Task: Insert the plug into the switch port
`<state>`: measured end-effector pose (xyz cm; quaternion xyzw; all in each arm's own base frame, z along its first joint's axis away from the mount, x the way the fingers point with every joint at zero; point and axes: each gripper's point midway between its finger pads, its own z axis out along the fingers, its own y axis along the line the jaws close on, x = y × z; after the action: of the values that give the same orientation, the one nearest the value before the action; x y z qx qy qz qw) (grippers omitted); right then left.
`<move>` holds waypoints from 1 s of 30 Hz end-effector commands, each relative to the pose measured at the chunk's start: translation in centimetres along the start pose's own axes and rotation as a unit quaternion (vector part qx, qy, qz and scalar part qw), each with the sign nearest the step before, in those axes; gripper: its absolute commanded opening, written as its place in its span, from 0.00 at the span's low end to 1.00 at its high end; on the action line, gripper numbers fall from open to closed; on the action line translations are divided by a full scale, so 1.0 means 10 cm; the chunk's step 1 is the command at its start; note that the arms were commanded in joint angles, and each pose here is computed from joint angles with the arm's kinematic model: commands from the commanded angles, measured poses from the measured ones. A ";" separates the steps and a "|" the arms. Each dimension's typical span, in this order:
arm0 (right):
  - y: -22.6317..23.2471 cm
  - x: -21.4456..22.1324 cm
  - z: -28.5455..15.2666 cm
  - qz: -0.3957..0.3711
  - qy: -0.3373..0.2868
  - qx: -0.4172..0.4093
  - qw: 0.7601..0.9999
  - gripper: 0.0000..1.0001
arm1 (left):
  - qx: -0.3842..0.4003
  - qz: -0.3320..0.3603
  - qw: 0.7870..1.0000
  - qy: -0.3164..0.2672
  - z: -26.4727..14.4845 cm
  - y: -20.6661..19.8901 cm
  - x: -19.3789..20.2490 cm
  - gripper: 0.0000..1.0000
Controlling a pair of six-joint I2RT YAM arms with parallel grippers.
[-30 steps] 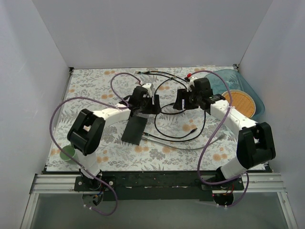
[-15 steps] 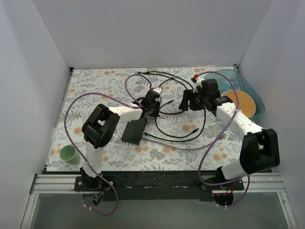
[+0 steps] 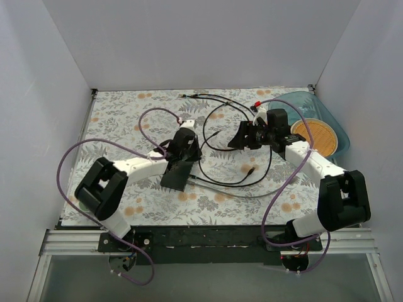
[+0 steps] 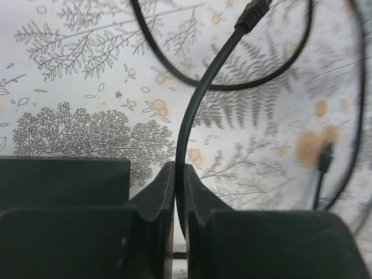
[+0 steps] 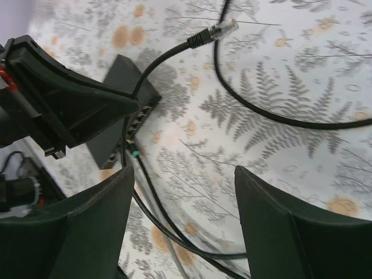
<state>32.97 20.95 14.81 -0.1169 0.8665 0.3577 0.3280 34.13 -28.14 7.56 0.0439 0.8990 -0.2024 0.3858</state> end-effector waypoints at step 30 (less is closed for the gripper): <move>1.08 -0.49 0.50 0.083 -0.089 -0.286 0.950 0.43 | 0.115 -0.106 0.982 -0.106 -0.82 -0.48 -0.34 0.00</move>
<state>33.28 31.11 17.59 -0.0907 0.7466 0.5896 0.2946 30.32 -28.91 15.47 -0.0293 0.8346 -0.3297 0.4404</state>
